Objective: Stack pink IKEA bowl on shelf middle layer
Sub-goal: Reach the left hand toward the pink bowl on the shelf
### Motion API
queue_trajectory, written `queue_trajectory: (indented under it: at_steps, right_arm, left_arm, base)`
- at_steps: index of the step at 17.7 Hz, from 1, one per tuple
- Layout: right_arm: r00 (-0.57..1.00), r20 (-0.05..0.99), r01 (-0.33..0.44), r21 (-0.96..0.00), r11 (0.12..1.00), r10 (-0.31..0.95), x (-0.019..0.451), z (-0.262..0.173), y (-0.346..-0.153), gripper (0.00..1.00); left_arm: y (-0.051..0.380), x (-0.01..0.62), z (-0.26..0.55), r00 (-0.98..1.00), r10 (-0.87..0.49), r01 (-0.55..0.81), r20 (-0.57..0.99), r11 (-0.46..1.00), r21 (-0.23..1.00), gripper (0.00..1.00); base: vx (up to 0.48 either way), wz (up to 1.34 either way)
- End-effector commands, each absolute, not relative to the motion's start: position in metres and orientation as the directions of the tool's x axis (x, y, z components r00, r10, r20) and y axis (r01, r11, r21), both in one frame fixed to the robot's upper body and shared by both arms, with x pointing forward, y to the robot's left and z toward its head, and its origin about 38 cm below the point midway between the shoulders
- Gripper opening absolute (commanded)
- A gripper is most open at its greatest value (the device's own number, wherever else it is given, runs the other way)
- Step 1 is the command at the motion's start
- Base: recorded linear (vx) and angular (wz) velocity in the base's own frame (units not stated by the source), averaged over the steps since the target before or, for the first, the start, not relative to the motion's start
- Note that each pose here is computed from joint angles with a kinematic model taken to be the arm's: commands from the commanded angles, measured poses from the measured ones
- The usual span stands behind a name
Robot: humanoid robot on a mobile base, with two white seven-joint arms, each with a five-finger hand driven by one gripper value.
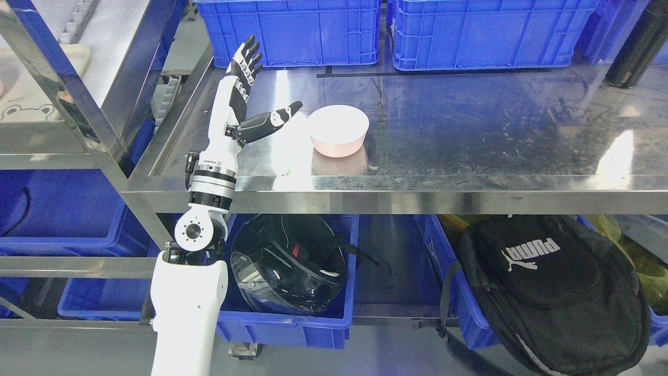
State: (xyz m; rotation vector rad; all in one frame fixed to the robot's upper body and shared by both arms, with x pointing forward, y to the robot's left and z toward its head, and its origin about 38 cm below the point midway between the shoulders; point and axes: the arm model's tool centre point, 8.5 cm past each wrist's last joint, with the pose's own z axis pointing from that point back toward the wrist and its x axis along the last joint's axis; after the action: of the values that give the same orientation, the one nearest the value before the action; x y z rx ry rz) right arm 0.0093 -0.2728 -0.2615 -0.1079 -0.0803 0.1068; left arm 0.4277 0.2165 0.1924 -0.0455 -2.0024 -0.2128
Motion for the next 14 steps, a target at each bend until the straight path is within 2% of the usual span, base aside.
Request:
queue_trajectory:
  at_steps: [1,3,4,6,9,11,14]
  right_arm:
    - [0.992,0.066,-0.102,-0.128,0.986,0.112,0.000,-0.261,-0.284,1.00]
    - [0.992,0.066,-0.102,-0.128,0.986,0.112,0.000,-0.261,-0.284,1.00]
    - [0.992,0.066,-0.102,-0.128,0.986,0.112,0.000,-0.261,-0.284,1.00]
    - [0.992,0.066,-0.102,-0.128,0.986,0.112,0.000,-0.261,-0.284,1.00]
    - [0.992,0.066,-0.102,-0.128,0.986,0.112,0.000,-0.261,-0.284,1.00]
    - [0.992,0.066,-0.102,-0.128,0.986,0.112,0.000,-0.261,-0.284,1.00]
    - [0.992,0.066,-0.102,-0.128,0.986,0.112,0.000,-0.261,-0.284,1.00]
  left_arm:
    - [0.209,0.425,0.191,-0.425,-0.101,0.151,0.900,0.972,0.180,1.00]
    - [0.207,0.428,0.196,-0.440,-0.154,0.149,0.884,0.959,0.242,1.00]
    - [0.216,0.431,0.202,-0.458,-0.283,0.138,0.843,0.914,0.382,1.00]
    - [0.238,0.434,0.210,-0.471,-0.450,0.136,0.759,0.813,0.566,0.99]
    - [0.258,0.446,0.246,-0.522,-0.615,0.189,0.591,0.592,0.783,0.98]
    - [0.251,0.449,0.248,-0.550,-0.688,0.230,0.474,0.420,0.878,0.98]
    - [0.242,0.452,0.249,-0.569,-0.754,0.248,0.328,0.222,0.943,0.97]
  base:
    - [0.016,0.06]
    - [0.008,-0.11]
    - [0.000,-0.10]
    - [-0.011,0.01]
    - [-0.003,0.01]
    - [0.000,0.00]
    - [0.000,0.00]
